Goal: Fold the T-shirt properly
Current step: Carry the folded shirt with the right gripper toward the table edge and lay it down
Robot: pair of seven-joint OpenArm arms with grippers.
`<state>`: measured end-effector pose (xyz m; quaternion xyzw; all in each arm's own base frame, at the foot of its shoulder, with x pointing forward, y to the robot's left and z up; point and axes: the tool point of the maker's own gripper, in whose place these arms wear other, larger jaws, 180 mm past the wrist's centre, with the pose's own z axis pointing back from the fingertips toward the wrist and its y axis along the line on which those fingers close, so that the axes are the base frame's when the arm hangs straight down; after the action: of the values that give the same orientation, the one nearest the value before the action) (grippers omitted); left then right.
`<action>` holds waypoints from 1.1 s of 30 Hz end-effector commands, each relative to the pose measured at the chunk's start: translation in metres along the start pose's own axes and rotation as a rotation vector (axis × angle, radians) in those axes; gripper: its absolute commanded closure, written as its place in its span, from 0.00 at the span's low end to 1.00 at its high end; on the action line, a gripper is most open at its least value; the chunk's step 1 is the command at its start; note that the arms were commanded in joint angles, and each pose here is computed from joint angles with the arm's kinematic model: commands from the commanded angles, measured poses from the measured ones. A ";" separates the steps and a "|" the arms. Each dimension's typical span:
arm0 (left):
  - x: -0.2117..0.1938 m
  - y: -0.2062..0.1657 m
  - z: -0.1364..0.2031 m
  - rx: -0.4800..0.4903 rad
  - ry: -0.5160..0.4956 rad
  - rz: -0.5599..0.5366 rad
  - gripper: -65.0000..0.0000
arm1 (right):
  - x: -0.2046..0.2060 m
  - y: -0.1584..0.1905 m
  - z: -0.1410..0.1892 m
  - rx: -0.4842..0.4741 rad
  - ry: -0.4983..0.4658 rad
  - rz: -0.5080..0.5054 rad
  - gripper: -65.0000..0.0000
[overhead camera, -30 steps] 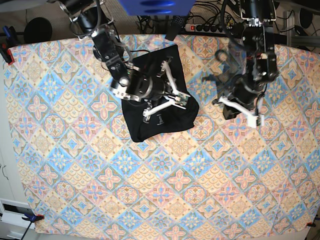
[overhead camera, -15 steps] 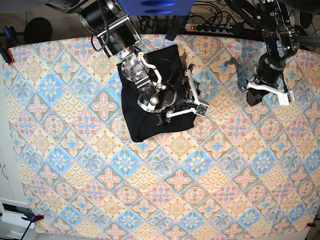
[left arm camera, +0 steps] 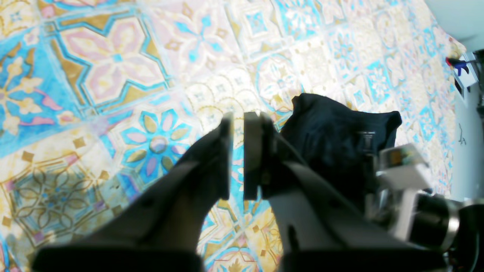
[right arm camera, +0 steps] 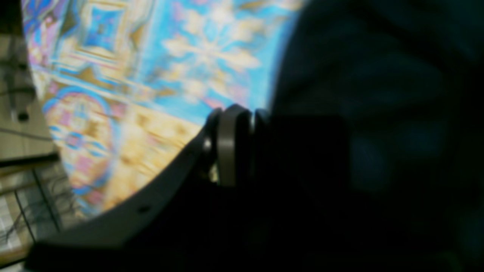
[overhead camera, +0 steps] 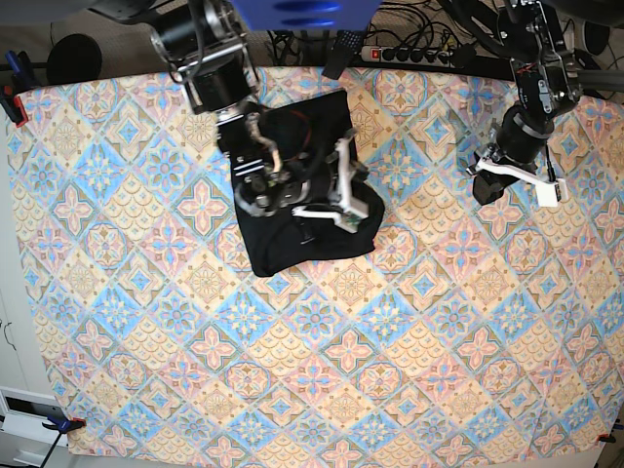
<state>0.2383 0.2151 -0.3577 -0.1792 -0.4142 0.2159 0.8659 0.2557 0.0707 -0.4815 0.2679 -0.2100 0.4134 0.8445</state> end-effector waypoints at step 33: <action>0.007 -0.007 0.002 -0.024 -0.023 -0.015 0.95 | -0.045 -0.144 0.135 -0.427 0.078 0.093 0.89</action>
<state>0.2380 0.2133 -0.3583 -0.1809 -0.4130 0.2146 0.8664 0.3111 -0.1202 -0.4609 0.0514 -0.2373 0.4126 0.8780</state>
